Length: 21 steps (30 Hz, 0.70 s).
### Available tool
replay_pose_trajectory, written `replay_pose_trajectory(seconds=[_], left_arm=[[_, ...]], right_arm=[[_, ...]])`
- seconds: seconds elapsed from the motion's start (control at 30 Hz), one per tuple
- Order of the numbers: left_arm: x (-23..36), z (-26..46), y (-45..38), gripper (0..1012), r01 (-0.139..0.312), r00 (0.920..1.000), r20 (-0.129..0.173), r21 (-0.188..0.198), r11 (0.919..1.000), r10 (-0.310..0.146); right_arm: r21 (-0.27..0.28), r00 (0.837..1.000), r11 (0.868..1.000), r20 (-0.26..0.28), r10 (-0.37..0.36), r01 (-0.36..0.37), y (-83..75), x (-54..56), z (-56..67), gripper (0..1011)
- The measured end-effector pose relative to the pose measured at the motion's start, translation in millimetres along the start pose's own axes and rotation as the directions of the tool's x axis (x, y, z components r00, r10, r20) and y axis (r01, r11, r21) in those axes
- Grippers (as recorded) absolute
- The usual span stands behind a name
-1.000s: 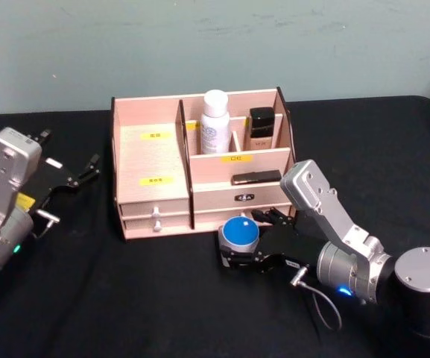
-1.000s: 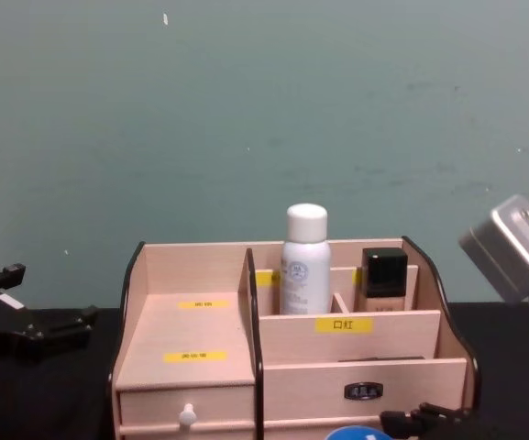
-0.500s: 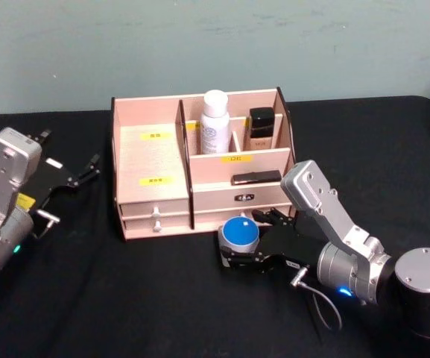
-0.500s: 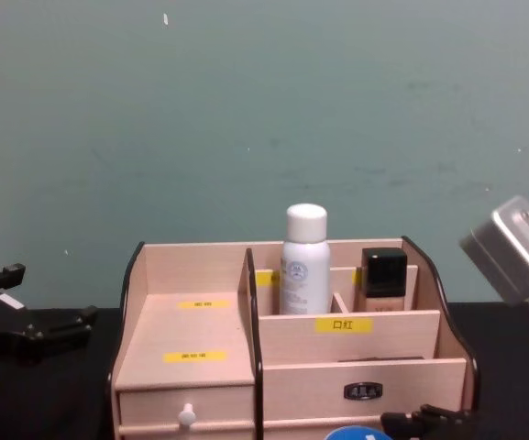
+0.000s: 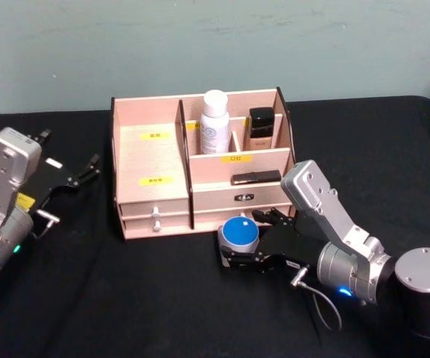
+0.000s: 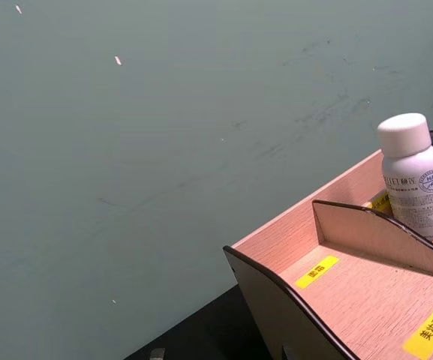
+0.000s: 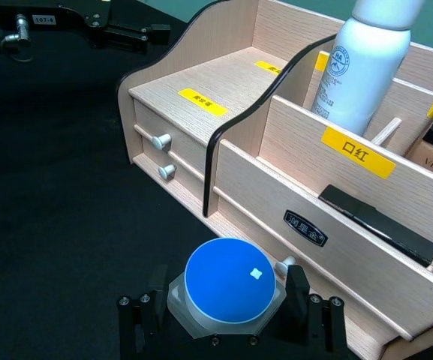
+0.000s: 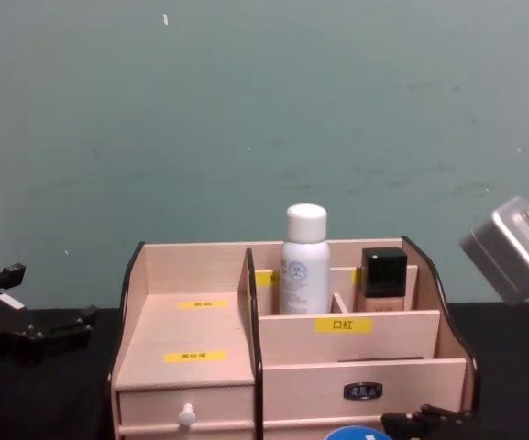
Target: Pick up the facial cleanser and watermelon frost from the table and place them into the tiered storage box.
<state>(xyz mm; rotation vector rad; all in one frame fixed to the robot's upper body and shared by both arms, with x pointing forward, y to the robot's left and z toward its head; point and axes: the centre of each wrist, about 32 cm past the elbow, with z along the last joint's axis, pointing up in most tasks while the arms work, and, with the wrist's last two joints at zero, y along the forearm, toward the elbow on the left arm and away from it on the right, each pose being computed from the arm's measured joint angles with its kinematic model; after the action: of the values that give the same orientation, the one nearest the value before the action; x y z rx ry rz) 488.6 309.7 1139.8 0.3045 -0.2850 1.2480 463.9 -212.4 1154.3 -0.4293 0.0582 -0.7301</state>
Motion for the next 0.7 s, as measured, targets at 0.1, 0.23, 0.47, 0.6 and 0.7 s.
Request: replay_pose_trajectory(seconds=[0.1,0.23,0.47,0.6,0.7], left_arm=[[0.0,0.0,0.0,1010,0.000,1.0000,0.000,0.000,1.0000,0.000],[0.0,0.0,0.0,1010,0.000,1.0000,0.000,0.000,1.0000,0.000],[0.0,0.0,0.0,1010,0.000,1.0000,0.000,0.000,1.0000,0.000],[0.0,0.0,0.0,1010,0.000,1.0000,0.000,0.000,1.0000,0.000],[0.0,0.0,0.0,1009,0.000,1.0000,0.000,0.000,1.0000,0.000]], right_arm=[[0.000,1.000,1.000,0.000,0.000,0.000,0.0,0.0,0.0,993],[0.000,1.000,1.000,0.000,0.000,0.000,0.1,0.1,-0.2,925],[0.001,1.000,1.000,0.000,0.000,0.000,0.1,0.1,-0.2,742],[0.001,1.000,1.000,0.000,0.000,0.000,0.1,0.1,-0.2,722],[0.001,1.000,1.000,0.000,0.000,0.000,0.1,0.1,-0.2,722]])
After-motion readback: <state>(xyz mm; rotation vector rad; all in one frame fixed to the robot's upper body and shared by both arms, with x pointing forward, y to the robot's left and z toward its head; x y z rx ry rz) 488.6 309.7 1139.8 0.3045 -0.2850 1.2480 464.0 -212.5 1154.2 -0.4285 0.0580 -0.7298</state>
